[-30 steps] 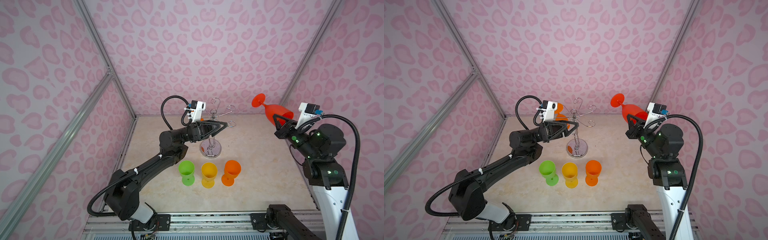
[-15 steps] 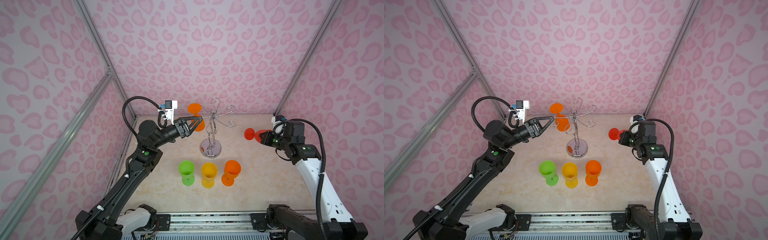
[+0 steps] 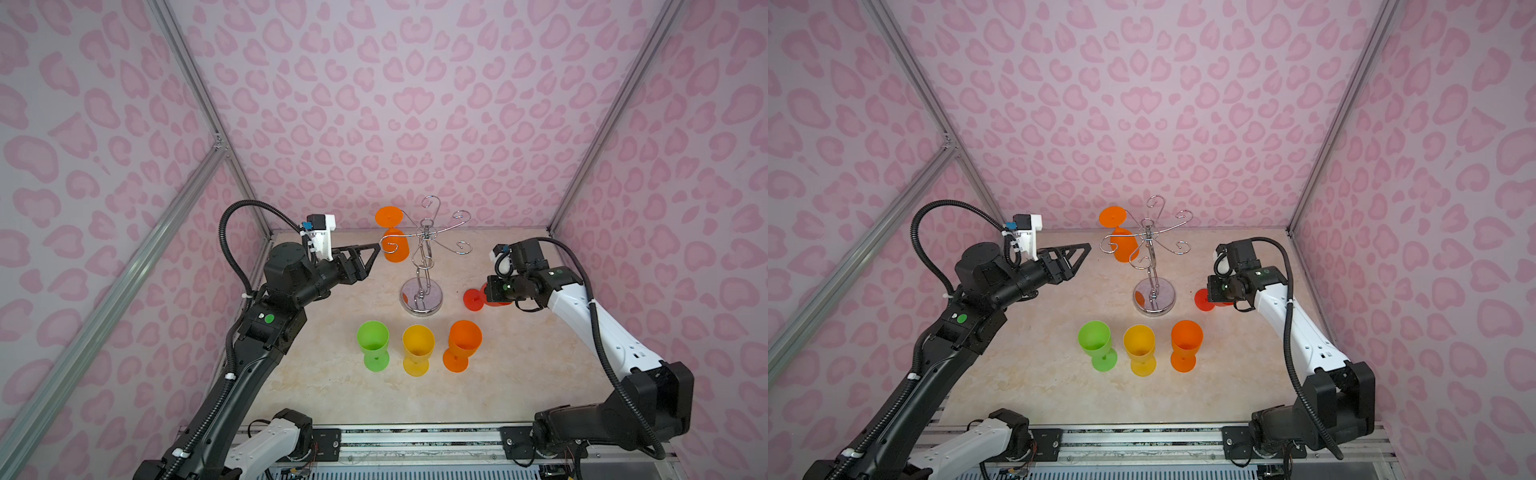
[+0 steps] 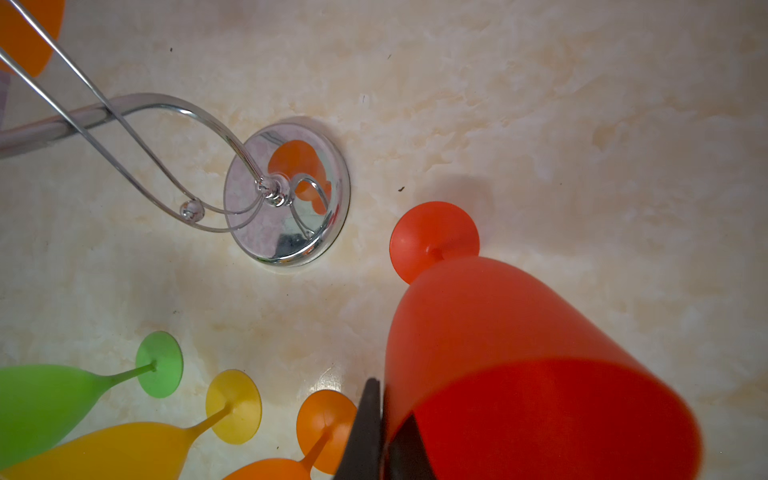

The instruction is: Take the wine glass off the wine glass rack

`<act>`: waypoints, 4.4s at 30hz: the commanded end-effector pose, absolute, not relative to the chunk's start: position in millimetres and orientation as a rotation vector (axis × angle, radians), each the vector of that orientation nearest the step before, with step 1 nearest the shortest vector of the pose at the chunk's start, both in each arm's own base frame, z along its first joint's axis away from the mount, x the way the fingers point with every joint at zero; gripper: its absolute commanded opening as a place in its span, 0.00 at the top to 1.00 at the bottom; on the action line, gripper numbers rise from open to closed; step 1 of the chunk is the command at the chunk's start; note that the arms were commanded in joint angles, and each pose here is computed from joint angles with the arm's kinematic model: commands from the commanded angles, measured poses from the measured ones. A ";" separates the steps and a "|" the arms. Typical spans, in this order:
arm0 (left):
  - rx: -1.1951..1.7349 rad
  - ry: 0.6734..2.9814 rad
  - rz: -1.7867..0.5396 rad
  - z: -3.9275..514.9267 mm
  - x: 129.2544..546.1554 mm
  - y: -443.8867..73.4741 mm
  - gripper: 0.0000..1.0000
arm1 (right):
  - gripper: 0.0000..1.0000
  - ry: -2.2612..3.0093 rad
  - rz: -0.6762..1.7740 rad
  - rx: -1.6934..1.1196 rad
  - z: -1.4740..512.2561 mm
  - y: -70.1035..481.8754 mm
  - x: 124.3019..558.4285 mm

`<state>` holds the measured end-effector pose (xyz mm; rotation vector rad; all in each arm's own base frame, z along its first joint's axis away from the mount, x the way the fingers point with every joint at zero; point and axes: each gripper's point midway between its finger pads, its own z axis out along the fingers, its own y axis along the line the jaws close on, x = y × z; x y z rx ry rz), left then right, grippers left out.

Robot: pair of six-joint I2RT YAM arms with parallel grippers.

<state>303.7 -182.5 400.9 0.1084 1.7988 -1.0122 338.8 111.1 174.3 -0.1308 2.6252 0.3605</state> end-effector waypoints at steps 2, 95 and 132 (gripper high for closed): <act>0.120 1.802 -0.954 401.6 301.4 -175.9 0.21 | 1.00 2.683 0.266 -0.196 161.8 110.4 330.5; -0.229 1.800 -1.714 324.6 440.8 -187.5 0.12 | 0.53 2.119 0.460 0.027 327.9 69.3 309.2; -0.189 1.737 -1.864 341.6 458.0 -215.1 0.74 | 0.53 2.138 0.492 0.035 314.2 70.7 312.0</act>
